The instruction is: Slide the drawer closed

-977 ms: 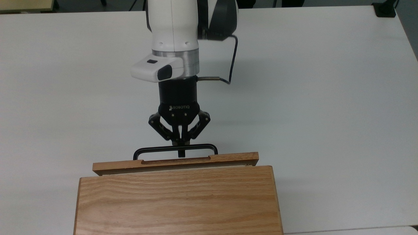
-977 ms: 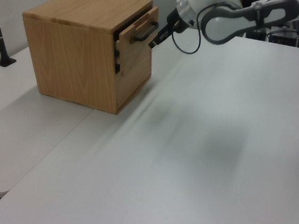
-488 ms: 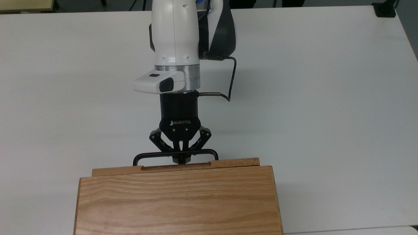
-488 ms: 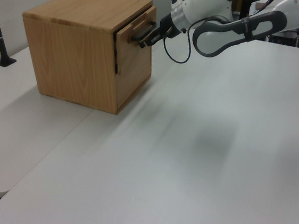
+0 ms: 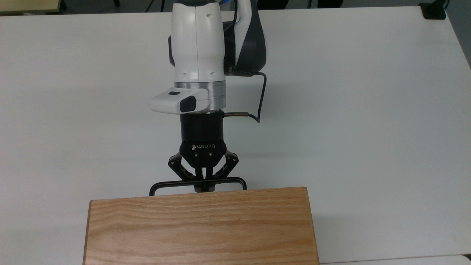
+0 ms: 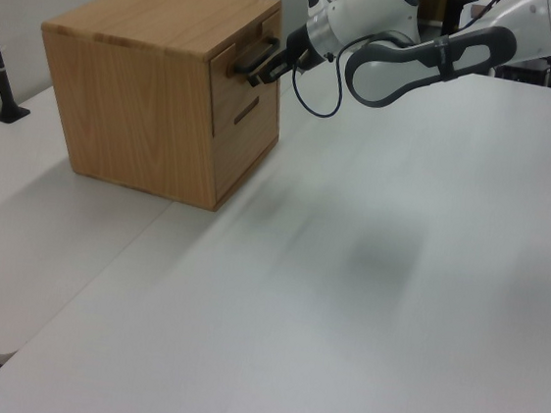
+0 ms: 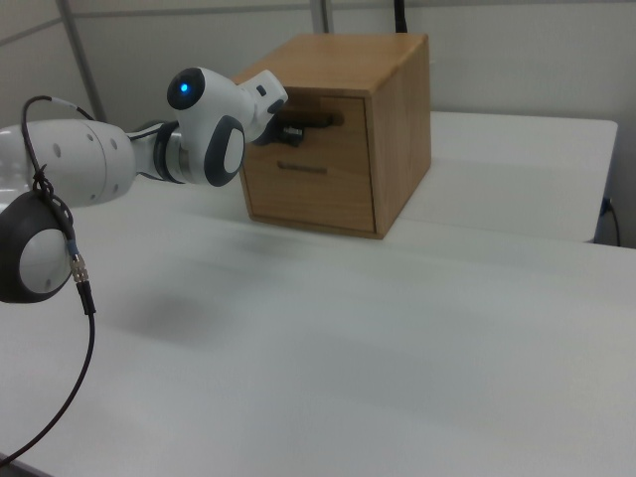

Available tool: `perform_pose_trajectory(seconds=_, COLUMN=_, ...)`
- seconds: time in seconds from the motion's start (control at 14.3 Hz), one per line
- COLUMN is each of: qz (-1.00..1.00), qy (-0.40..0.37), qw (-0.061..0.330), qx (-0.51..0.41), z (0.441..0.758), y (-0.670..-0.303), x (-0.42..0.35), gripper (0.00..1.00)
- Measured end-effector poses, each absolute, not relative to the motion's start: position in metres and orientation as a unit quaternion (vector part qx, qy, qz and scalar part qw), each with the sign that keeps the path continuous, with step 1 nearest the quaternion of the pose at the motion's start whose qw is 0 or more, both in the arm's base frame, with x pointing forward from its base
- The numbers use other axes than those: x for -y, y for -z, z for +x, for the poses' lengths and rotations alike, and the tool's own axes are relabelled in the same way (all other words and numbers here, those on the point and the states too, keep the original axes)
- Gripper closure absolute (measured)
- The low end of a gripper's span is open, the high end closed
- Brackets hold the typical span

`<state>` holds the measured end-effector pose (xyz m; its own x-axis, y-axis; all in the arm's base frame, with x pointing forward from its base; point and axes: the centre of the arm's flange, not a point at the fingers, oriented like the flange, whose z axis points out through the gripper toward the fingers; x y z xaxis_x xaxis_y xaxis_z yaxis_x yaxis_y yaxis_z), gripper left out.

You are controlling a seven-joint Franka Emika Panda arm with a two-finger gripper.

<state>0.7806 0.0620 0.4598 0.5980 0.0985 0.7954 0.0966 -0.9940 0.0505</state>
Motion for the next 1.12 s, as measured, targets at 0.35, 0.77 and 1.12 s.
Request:
perform_pose_trajectory(seconds=0.35, qz=0.91, qy=-0.411, qw=0.006, qx=-0.058, z=0.763, y=-0.457, x=-0.059, gripper=0.99)
perform_pose_trajectory(seconds=0.77, qz=0.978, qy=-0.203, qw=0.011, qx=-0.056, z=0.71, y=-0.488, x=-0.052, gripper=0.99)
perform_pose_trajectory(seconds=1.12, qz=0.996, qy=-0.061, qw=0.013, qx=-0.058, z=0.649, y=-0.533, x=-0.05, gripper=0.99)
